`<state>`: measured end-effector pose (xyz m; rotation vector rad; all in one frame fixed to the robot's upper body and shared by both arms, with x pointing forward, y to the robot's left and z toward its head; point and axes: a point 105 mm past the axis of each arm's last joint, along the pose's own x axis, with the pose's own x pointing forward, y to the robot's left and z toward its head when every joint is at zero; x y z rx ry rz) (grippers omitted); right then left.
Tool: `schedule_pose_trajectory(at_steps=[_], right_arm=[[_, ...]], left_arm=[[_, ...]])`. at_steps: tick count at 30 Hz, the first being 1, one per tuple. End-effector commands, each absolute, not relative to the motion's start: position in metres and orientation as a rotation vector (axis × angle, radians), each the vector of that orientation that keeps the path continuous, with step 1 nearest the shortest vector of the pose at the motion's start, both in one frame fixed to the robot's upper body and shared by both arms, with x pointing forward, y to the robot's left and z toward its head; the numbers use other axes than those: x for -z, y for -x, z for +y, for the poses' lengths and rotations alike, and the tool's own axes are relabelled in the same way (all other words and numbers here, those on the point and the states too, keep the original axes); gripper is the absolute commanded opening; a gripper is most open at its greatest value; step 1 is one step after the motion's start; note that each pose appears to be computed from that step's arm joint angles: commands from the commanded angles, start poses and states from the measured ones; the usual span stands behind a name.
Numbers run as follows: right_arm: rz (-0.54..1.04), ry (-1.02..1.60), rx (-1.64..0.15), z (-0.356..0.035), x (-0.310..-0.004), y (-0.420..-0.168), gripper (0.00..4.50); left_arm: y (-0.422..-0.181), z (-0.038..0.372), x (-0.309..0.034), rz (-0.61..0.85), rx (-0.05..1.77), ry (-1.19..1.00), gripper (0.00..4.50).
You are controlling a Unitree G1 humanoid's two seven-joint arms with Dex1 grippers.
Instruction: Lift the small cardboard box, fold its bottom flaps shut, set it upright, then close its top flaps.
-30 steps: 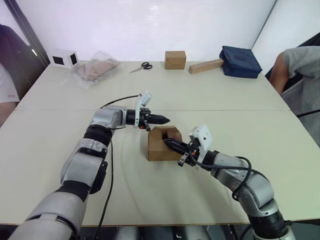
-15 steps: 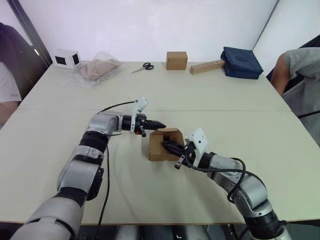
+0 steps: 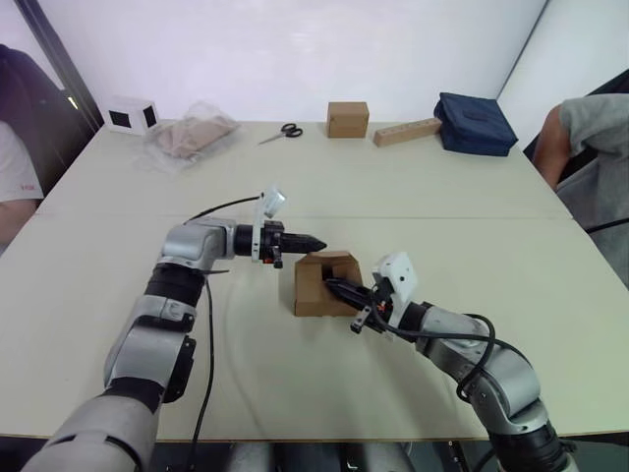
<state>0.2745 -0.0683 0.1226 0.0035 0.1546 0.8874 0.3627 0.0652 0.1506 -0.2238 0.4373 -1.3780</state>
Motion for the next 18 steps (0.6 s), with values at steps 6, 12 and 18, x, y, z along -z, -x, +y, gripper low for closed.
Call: schedule_pose_trajectory(at_steps=[6,12,18], right_arm=[[0.143,0.012,-0.885,-0.076,-0.135,-0.274,0.0],[0.166,0.014,-0.888,-0.082,-0.132,-0.27,0.0],[0.142,0.018,-0.881,-0.086,-0.141,-0.273,0.0]], left_arm=[[-0.355,0.06,-0.163,0.387,1.43,0.225,0.02],[-0.353,0.054,-0.166,0.369,1.439,0.234,0.02],[-0.352,0.052,-0.168,0.362,1.447,0.229,0.02]])
